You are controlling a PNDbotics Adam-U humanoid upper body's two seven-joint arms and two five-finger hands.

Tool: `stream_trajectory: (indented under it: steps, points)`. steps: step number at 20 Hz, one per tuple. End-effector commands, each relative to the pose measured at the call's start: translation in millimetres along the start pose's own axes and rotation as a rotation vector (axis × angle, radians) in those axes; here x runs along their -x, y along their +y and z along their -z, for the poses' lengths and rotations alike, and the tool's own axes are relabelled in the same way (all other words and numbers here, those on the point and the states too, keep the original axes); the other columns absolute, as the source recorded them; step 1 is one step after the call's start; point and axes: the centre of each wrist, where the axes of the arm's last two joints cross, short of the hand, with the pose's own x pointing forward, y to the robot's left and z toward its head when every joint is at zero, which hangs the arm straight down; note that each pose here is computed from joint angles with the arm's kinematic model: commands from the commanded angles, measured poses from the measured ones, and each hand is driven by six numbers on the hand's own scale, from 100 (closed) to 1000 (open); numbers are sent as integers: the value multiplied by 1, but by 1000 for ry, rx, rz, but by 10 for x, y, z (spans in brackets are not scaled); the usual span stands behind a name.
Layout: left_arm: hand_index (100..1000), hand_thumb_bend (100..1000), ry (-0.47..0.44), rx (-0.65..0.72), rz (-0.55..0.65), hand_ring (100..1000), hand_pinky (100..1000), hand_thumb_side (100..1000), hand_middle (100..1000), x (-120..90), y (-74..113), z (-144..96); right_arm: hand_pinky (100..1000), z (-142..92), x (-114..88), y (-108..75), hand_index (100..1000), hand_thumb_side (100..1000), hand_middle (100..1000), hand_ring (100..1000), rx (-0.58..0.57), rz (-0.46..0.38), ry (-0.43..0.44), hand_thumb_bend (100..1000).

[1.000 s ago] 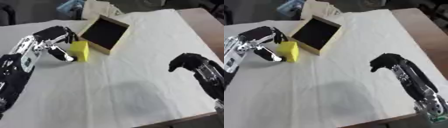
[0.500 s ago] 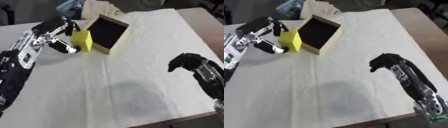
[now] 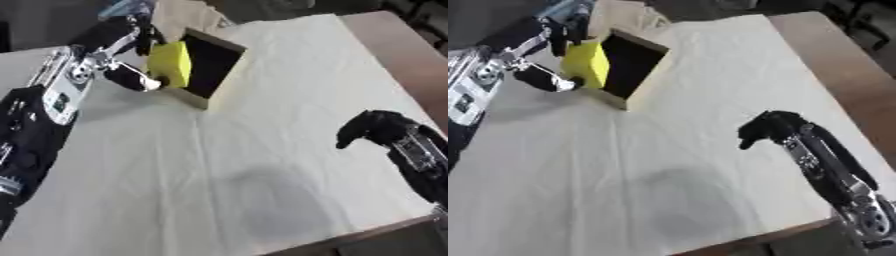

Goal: Pick up objects on the table and place them in the box.

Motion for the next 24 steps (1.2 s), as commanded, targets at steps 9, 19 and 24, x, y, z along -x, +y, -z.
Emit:
stream_trajectory:
  steps: [9, 19, 24]
  points:
    - [711, 632, 67, -88, 103, 555, 741, 342, 500, 11, 56, 117, 685, 117, -111, -19, 686, 1000, 585, 581, -47, -10, -66, 100]
    - [710, 642, 182, -161, 194, 554, 738, 309, 500, 126, 42, 76, 685, 115, -111, -24, 687, 1000, 585, 581, -43, -11, -61, 100]
    - [772, 687, 207, -142, 218, 604, 757, 344, 560, 186, 14, 44, 685, 108, -108, -31, 687, 1000, 585, 581, -41, -12, -59, 100]
